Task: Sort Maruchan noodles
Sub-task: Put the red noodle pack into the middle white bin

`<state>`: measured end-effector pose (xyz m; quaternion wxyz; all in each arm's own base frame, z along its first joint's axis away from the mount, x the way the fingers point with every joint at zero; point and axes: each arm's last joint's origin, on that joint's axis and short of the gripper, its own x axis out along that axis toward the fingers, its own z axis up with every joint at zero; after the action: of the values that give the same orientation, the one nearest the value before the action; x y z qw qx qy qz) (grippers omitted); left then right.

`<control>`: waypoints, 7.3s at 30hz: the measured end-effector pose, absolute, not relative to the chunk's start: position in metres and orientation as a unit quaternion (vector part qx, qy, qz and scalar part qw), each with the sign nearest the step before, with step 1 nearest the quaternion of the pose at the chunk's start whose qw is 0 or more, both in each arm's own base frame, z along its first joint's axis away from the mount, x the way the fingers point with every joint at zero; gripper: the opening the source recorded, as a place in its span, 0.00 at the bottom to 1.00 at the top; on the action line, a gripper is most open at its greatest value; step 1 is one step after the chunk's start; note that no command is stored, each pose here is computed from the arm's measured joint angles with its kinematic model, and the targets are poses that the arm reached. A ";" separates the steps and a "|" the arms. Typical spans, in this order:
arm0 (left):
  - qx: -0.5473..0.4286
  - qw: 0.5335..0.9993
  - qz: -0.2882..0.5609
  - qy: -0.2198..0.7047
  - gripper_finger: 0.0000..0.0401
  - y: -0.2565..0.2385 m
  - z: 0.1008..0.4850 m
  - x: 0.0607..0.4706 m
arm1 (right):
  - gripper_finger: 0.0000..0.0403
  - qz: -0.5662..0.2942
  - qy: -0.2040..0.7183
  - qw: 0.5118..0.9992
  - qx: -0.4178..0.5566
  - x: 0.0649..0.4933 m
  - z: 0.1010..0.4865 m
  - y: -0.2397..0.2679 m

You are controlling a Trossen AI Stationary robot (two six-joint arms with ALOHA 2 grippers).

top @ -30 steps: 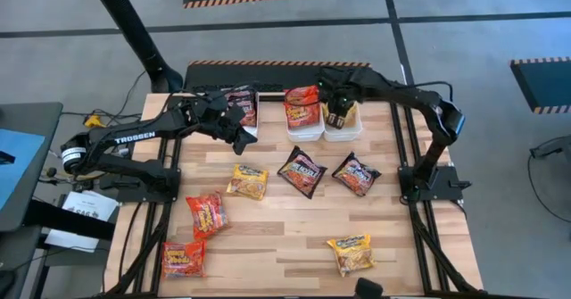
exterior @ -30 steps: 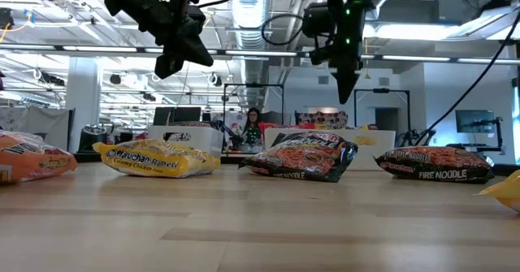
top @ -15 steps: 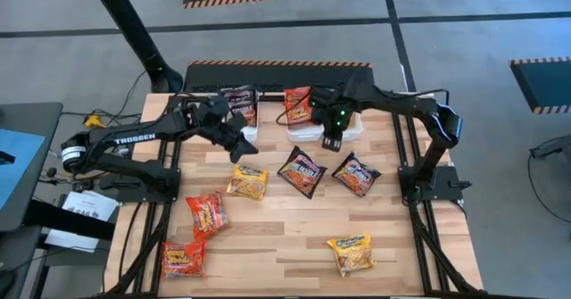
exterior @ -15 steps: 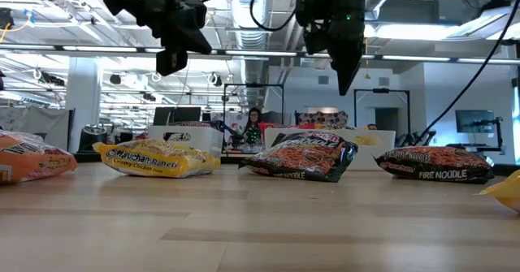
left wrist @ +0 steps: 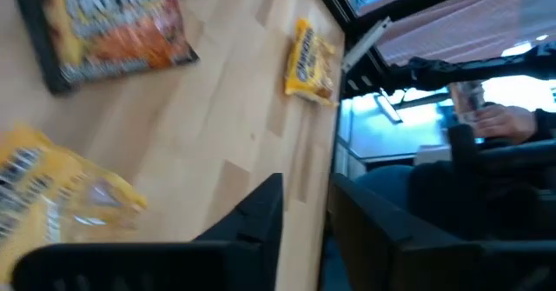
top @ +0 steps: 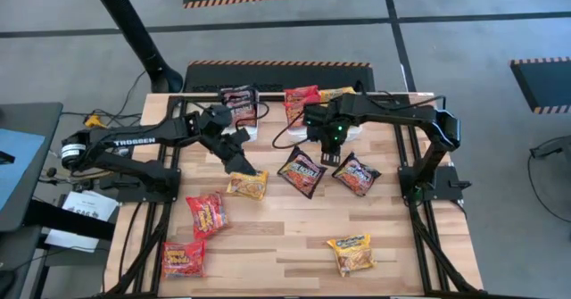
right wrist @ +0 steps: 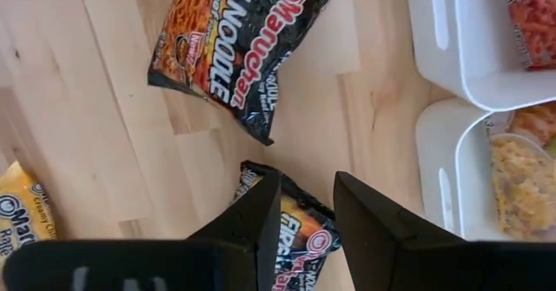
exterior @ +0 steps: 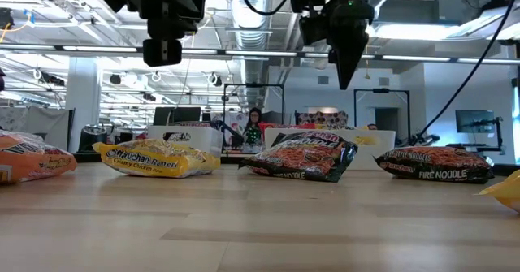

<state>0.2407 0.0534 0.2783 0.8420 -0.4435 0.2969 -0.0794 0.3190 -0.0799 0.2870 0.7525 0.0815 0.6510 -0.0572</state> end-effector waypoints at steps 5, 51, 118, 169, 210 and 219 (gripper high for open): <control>-0.492 0.808 -0.079 0.314 0.36 0.046 0.278 0.242 | 0.33 -0.059 0.658 0.745 0.087 0.318 0.287 -0.075; -0.570 0.650 0.291 0.410 0.39 -0.100 0.259 0.122 | 0.33 -0.072 0.651 0.748 0.108 0.325 0.287 -0.051; -0.485 0.578 0.514 0.408 0.34 -0.153 0.158 0.172 | 0.33 -0.031 0.648 0.756 0.086 0.331 0.287 0.023; -0.214 0.803 0.197 0.521 0.00 -0.176 0.218 0.215 | 0.51 0.171 0.438 0.882 0.017 0.372 0.306 0.028; -0.116 0.825 0.103 0.544 0.00 -0.116 0.220 0.263 | 0.51 0.232 0.383 0.894 0.019 0.451 0.205 0.019; -0.121 0.828 0.103 0.537 0.00 -0.115 0.221 0.266 | 0.51 0.211 0.370 0.904 0.043 0.461 0.192 0.007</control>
<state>0.2660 -0.1148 0.2210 0.8284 -0.1209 0.5372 0.1029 0.4611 0.0070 0.1923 0.9037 0.0431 0.3703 0.2107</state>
